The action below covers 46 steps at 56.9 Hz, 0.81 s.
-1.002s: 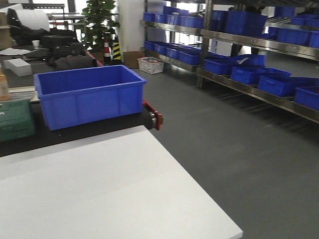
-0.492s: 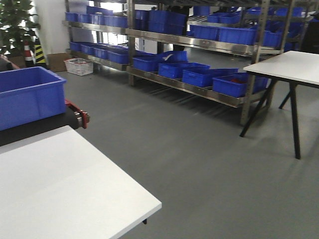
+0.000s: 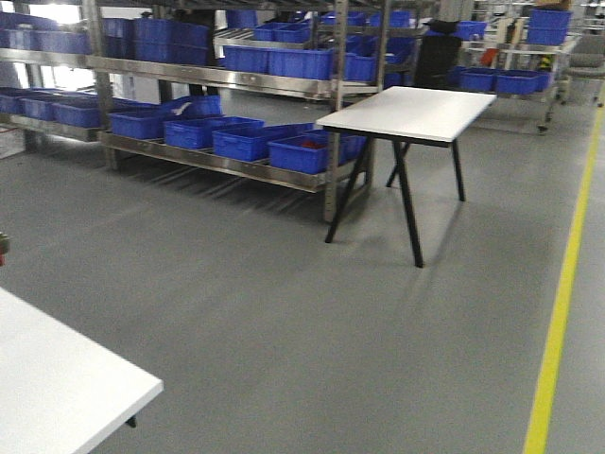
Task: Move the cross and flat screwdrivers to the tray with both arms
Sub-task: 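Drive the base away from the table holding both screwdrivers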
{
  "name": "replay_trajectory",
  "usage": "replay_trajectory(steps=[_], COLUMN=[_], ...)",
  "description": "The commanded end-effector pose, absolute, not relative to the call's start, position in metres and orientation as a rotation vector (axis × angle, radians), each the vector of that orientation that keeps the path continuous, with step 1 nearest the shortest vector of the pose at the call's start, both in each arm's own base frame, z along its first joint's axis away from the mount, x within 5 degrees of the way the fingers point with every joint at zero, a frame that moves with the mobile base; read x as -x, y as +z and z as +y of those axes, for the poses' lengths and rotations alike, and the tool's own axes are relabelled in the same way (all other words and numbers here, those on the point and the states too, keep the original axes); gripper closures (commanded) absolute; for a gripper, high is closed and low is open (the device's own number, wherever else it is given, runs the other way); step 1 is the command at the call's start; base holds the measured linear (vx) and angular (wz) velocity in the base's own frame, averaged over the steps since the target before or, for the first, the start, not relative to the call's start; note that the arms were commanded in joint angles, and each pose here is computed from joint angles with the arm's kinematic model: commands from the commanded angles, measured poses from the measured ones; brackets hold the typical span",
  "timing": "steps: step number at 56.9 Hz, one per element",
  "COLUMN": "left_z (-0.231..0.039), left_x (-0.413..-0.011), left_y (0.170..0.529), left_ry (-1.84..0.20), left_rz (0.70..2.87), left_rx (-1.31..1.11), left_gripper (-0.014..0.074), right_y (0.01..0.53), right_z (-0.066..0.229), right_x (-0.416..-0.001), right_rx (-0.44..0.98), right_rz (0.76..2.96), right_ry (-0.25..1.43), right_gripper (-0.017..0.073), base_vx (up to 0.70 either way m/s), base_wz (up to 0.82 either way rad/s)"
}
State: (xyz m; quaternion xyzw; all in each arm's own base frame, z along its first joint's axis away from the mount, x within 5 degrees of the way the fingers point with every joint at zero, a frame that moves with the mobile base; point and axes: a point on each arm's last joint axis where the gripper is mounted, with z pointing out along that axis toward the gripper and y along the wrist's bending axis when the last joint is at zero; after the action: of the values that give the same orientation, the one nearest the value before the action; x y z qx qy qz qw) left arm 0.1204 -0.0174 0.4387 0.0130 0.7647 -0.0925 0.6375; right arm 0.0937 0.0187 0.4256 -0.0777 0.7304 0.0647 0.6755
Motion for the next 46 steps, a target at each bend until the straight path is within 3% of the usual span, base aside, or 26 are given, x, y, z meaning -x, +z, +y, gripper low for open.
replay_trajectory(steps=[1,19,46], left_z=[-0.0164,-0.0164,-0.0164], left_x=[-0.1180,-0.1180,-0.1180], left_y=[0.4547,0.4547,0.4547], left_ry=[-0.223,-0.223,-0.223], left_rz=[1.625,1.625,1.625], left_rx=[-0.014,-0.014,-0.014], left_gripper=[0.0599,0.0599,0.0599], right_y=[0.4426,0.4426,0.4423], right_z=[0.0169,0.0169,0.0169], right_x=[-0.0907,-0.0907,-0.0907], right_rx=[0.151,0.151,0.151], right_rz=[1.522,1.522,1.525], right_ry=[0.137,0.137,0.138], right_gripper=[0.0567,0.0567,0.0567], base_vx=[-0.03,0.00,0.10], base_wz=[-0.67,-0.60,-0.35])
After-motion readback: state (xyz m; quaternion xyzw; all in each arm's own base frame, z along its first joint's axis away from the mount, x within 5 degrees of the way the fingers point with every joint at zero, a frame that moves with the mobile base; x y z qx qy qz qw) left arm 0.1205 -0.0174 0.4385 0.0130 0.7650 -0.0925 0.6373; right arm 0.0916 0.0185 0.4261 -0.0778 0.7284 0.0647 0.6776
